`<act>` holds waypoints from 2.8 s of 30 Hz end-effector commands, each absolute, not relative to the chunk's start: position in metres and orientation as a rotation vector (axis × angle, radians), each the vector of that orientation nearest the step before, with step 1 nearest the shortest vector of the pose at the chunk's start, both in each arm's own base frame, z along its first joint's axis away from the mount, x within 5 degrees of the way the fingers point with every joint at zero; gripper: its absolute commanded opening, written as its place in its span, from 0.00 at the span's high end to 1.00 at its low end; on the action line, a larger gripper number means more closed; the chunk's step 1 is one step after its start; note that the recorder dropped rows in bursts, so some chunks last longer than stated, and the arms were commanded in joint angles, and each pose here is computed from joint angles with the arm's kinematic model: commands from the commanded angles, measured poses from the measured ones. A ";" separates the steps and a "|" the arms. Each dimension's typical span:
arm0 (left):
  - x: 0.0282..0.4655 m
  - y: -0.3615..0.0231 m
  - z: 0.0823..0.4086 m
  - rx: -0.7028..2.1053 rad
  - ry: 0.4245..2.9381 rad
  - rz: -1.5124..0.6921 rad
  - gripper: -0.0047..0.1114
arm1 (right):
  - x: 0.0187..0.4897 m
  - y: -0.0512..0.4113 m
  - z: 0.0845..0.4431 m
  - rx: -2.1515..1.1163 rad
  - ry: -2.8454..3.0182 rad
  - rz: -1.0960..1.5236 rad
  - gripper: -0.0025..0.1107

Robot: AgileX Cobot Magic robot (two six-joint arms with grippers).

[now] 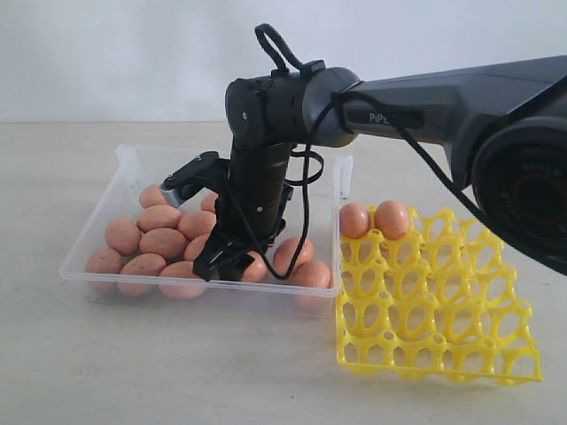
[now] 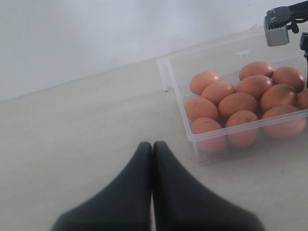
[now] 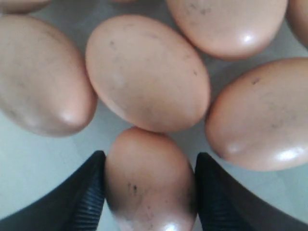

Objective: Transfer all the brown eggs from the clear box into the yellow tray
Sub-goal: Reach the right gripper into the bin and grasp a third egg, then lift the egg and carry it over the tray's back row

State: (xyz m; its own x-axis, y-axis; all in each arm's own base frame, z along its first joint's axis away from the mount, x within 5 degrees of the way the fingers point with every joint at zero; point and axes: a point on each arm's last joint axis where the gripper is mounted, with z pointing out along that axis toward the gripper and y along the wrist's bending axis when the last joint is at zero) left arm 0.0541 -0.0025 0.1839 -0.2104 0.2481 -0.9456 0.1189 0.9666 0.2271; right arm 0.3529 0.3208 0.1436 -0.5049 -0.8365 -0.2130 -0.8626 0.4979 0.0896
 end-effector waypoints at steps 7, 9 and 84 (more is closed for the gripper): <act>0.054 -0.003 0.185 0.269 1.777 0.111 1.00 | 0.361 0.321 0.144 -1.330 2.592 0.235 0.98; 0.054 -0.003 0.185 0.269 1.777 0.111 1.00 | 0.361 0.320 0.146 -1.292 2.614 0.240 0.98; 0.054 -0.003 0.185 0.269 1.777 0.111 1.00 | 0.355 0.008 0.141 -0.417 2.205 0.942 0.98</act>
State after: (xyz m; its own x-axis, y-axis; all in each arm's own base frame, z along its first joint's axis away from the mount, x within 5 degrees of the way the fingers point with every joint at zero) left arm 0.0541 -0.0025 0.1839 -0.2104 0.2481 -0.9456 0.1189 0.9666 0.2271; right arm 0.3543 0.0093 0.1419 -0.7219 -0.0402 -0.6909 -0.5270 0.6790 0.5111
